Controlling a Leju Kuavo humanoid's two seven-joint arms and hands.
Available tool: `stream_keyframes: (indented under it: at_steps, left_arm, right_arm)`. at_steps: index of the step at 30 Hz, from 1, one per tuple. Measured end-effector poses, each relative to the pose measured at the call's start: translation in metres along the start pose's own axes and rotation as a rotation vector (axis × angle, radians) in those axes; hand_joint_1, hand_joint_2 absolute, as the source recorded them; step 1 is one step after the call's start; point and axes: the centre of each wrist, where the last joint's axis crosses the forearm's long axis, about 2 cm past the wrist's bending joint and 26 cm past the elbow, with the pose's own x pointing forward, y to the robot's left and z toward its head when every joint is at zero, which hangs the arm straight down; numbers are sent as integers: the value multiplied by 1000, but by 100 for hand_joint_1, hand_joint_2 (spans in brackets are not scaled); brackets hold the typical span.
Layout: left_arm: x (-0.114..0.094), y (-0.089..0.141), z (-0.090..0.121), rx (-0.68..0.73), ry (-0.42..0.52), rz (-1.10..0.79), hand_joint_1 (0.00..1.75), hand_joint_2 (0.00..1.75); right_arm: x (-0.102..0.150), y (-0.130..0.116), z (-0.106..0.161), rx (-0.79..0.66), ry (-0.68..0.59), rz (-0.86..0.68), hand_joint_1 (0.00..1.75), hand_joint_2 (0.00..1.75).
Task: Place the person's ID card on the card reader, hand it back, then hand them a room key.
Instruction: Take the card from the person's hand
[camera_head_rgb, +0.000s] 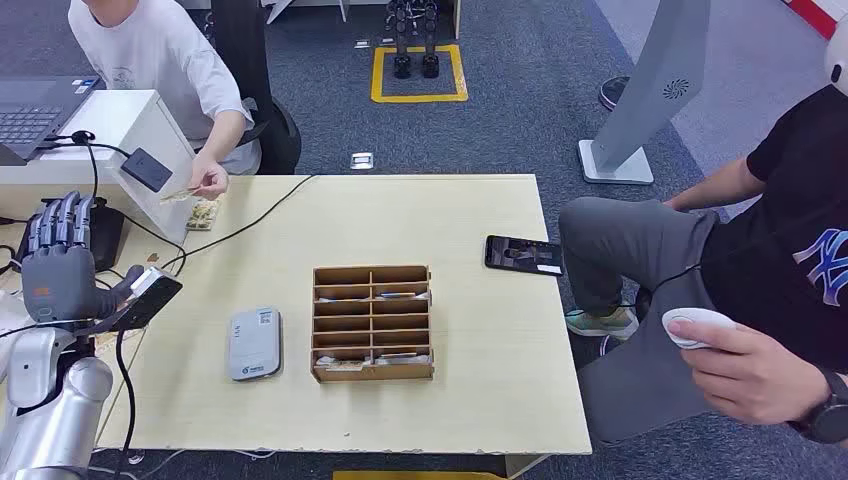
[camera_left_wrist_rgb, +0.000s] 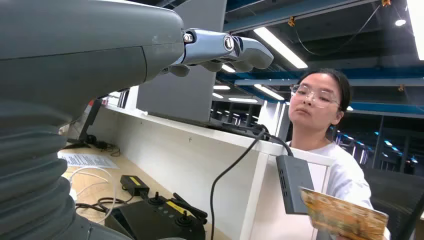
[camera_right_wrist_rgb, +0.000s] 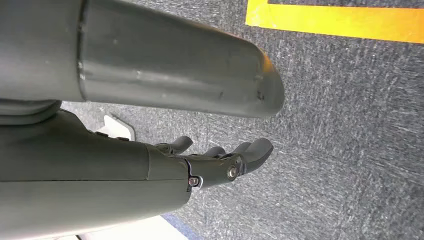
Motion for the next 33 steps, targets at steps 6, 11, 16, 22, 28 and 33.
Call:
stream_keyframes:
  at_steps: [6, 11, 16, 22, 28, 33]
  left_arm:
    - [-1, -6, -1, -20, 10, 2, 0, 175]
    - [-1, -11, -3, -31, 16, 6, 51, 175]
    - [-1, -14, -5, -44, 22, 27, 175, 175]
    - [-2, -16, -5, -51, 31, 42, 175, 175]
    - [-3, -17, -4, -55, 33, 48, 175, 175]
    - [-3, -18, -4, -63, 33, 67, 175, 175]
  right_arm:
    - [1, 1, 0, 4, 0, 2, 0, 0]
    - [1, 2, 1, 5, -7, 8, 0, 0]
    - [2, 2, 1, 4, -11, 11, 0, 0]
    - [2, 2, 1, 5, -19, 11, 0, 0]
    - [2, 2, 1, 5, -21, 12, 0, 0]
    - [2, 3, 1, 4, -24, 12, 0, 0]
